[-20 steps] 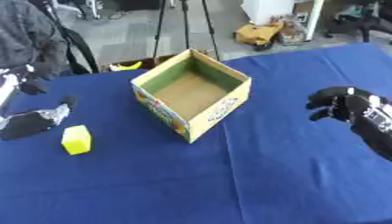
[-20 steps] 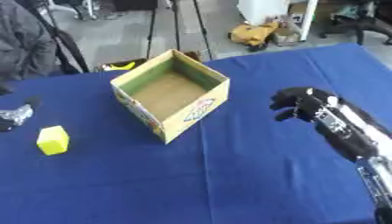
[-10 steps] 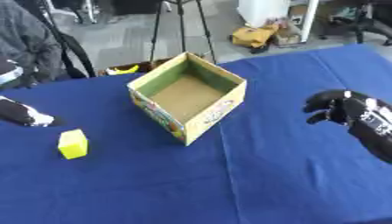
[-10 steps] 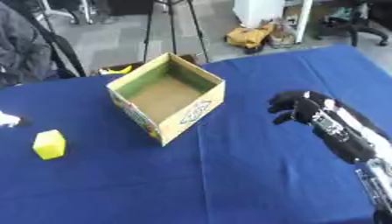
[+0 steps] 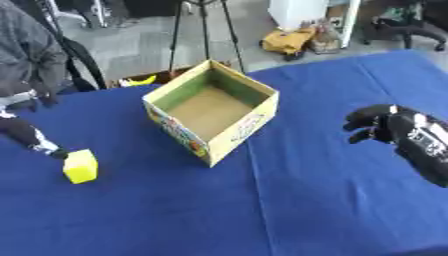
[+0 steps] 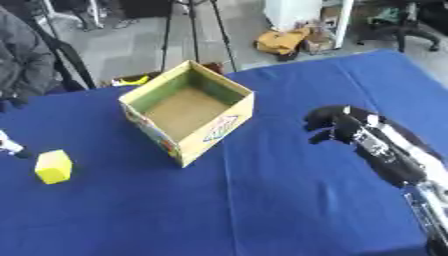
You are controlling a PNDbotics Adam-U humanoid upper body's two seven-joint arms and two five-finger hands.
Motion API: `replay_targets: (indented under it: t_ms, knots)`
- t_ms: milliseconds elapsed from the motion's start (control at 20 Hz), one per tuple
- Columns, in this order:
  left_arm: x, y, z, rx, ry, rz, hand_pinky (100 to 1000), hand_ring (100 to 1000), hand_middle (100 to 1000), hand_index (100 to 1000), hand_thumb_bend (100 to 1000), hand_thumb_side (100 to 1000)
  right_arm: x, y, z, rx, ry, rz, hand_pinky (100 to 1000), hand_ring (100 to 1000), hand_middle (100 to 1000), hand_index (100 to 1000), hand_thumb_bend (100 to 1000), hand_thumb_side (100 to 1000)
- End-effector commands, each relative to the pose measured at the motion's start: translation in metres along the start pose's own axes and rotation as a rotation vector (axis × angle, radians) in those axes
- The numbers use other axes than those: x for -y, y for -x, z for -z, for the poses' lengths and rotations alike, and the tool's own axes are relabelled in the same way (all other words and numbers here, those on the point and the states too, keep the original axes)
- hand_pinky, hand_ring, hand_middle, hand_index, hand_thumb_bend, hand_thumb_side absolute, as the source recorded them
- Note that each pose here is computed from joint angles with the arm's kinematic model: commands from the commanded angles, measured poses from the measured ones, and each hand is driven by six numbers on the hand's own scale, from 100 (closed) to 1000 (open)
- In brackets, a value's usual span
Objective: Pick up objects on the table and place them in the box.
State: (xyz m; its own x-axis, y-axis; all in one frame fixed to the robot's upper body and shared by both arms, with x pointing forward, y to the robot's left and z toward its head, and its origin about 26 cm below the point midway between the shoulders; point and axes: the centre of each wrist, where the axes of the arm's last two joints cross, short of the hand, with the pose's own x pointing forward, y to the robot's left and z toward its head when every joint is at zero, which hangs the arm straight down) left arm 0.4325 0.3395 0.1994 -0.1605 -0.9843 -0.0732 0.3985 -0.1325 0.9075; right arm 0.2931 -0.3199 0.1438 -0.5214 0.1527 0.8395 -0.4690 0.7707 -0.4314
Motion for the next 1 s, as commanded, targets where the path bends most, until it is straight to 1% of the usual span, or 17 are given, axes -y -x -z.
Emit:
replay_targets:
  t_ms: [50,100,150,200,250,300,500,750,1000]
  knots:
    - [-0.005,0.006,0.002,-0.013,-0.013,0.028,777,772,780,901,946,454,0.007,-0.008,0.002,0.009,-0.020,-0.032,707,788,761,828,100,783]
    - [-0.003,0.006,0.004,-0.014,-0.010,0.028,777,772,779,900,917,440,0.007,-0.008,0.003,0.009,-0.021,-0.032,707,788,761,828,100,783]
    - [-0.001,0.006,0.006,-0.015,-0.009,0.028,776,772,778,900,912,439,0.007,-0.008,0.003,0.009,-0.023,-0.033,707,788,761,828,100,783]
    - [0.001,0.007,0.008,-0.015,-0.008,0.025,774,767,772,895,854,412,0.007,-0.008,0.003,0.010,-0.024,-0.033,707,789,761,828,100,784]
    - [0.003,0.007,0.010,-0.016,-0.009,0.021,773,765,768,893,838,405,0.007,-0.008,0.003,0.010,-0.025,-0.032,707,789,761,828,100,784]
    - [0.005,0.007,0.012,-0.015,-0.014,0.014,768,756,758,886,785,385,0.007,-0.008,0.004,0.010,-0.026,-0.032,707,789,762,828,100,785]
    - [0.016,0.012,0.018,-0.012,-0.029,-0.017,758,737,736,875,701,358,0.007,-0.009,0.004,0.011,-0.031,-0.036,707,789,761,828,100,787]
    - [0.028,0.012,0.024,0.019,-0.017,-0.054,758,732,730,873,683,365,0.007,-0.009,0.005,0.012,-0.032,-0.039,708,789,762,829,100,787]
    - [0.031,0.013,0.024,0.038,0.026,-0.068,762,736,735,874,698,379,0.007,-0.009,0.005,0.012,-0.031,-0.043,708,789,762,829,100,787]
